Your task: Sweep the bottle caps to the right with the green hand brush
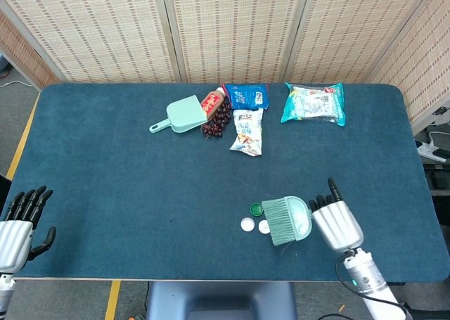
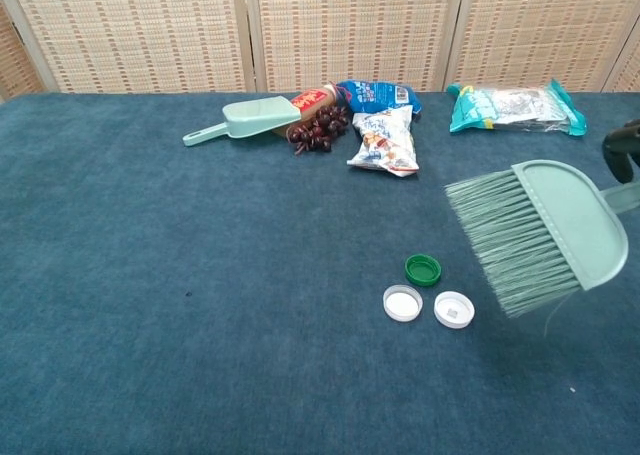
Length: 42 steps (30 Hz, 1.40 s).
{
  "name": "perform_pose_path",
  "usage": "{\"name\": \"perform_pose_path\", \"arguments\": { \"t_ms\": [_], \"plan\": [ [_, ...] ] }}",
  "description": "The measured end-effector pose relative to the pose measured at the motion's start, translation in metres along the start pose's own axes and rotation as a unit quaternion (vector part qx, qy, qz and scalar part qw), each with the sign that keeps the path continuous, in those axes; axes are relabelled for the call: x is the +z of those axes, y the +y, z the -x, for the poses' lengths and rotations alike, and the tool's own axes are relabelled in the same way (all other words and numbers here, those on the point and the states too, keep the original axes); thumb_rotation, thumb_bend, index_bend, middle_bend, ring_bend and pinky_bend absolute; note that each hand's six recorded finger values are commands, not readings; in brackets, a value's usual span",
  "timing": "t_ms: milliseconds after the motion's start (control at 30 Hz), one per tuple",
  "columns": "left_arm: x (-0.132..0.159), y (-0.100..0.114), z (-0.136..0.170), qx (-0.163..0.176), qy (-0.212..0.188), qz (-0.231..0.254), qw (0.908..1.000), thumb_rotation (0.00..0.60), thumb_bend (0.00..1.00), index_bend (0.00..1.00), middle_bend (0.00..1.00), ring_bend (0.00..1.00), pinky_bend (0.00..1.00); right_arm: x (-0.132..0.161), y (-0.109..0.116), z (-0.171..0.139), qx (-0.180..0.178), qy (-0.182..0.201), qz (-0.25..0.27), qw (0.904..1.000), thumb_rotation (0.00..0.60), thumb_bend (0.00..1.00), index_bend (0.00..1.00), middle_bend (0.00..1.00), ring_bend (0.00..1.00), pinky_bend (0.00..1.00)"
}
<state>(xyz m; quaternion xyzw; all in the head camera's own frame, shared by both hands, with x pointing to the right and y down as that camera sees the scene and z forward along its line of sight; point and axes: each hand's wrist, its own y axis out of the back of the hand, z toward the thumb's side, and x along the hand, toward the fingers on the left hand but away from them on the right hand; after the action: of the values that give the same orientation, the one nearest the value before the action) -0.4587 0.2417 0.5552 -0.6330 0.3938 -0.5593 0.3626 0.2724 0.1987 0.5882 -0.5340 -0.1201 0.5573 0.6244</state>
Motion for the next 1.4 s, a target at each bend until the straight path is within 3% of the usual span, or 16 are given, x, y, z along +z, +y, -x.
{"name": "perform_pose_path", "arguments": {
  "t_ms": [333, 567, 933, 1400],
  "plan": [
    [-0.006, 0.005, -0.001, -0.001, 0.0, 0.019, 0.9998, 0.6, 0.46, 0.0, 0.0, 0.0, 0.01, 0.067, 0.048, 0.04, 0.0, 0.023, -0.155, 0.9876, 0.6, 0.53, 0.94, 0.87, 0.58, 0.16],
    [-0.007, 0.005, -0.002, -0.003, -0.001, 0.023, 0.9997, 0.6, 0.46, 0.0, 0.0, 0.0, 0.01, 0.114, 0.074, 0.061, 0.011, 0.04, -0.167, 0.9851, 0.6, 0.53, 0.94, 0.87, 0.58, 0.16],
    [-0.009, 0.005, -0.003, -0.005, 0.002, 0.024, 0.9997, 0.6, 0.46, 0.0, 0.0, 0.0, 0.01, 0.135, 0.057, 0.086, 0.061, 0.04, -0.205, 0.9759, 0.6, 0.53, 0.94, 0.87, 0.58, 0.16],
    [-0.009, 0.005, -0.004, -0.004, 0.003, 0.024, 0.9997, 0.6, 0.46, 0.0, 0.0, 0.0, 0.01, 0.127, 0.035, 0.091, 0.088, 0.026, -0.245, 0.965, 0.6, 0.52, 0.94, 0.87, 0.58, 0.16]
  ]
}}
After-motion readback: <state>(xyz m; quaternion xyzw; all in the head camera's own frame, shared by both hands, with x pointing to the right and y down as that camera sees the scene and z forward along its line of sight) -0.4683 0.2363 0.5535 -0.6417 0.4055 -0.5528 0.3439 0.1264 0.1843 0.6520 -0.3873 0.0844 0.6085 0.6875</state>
